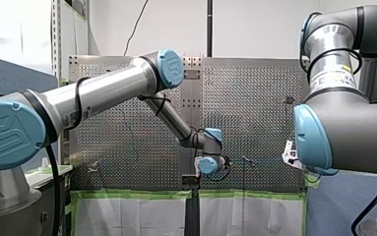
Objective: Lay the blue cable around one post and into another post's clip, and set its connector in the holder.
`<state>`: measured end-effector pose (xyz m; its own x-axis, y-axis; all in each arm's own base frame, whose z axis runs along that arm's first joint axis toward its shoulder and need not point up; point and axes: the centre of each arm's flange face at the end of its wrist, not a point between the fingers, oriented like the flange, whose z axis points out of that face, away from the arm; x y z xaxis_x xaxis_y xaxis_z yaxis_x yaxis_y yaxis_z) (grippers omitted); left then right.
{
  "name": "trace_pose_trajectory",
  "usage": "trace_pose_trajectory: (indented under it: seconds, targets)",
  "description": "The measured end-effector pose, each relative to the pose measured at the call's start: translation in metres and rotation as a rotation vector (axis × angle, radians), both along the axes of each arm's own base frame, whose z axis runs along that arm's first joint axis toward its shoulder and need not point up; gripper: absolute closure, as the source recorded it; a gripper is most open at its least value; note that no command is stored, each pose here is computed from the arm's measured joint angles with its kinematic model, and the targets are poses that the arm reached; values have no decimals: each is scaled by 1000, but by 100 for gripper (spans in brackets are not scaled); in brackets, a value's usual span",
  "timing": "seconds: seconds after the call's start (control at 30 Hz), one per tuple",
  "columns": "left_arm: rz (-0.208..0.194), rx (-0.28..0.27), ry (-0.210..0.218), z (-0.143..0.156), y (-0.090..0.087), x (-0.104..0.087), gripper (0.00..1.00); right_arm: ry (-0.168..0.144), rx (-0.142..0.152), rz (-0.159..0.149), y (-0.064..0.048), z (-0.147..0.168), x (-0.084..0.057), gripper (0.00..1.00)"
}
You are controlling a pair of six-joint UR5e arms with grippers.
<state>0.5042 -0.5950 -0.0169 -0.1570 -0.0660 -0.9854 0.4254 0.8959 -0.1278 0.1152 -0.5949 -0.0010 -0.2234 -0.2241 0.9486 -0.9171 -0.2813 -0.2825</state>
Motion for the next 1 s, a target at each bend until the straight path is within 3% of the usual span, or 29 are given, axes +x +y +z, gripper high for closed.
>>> trace_pose_trajectory:
  seconds: [0.33, 0.73, 1.0]
  targets:
    - [-20, -3, 1, 0, -1, 0, 98, -3, 0, -10, -2, -2, -3, 100]
    - [-33, -23, -18, 6, -8, 6, 98, -6, -30, 11, -7, 0, 2, 100]
    - [-32, 26, 4, -18, -12, 10, 98, -16, -32, 11, -12, 0, 2, 100]
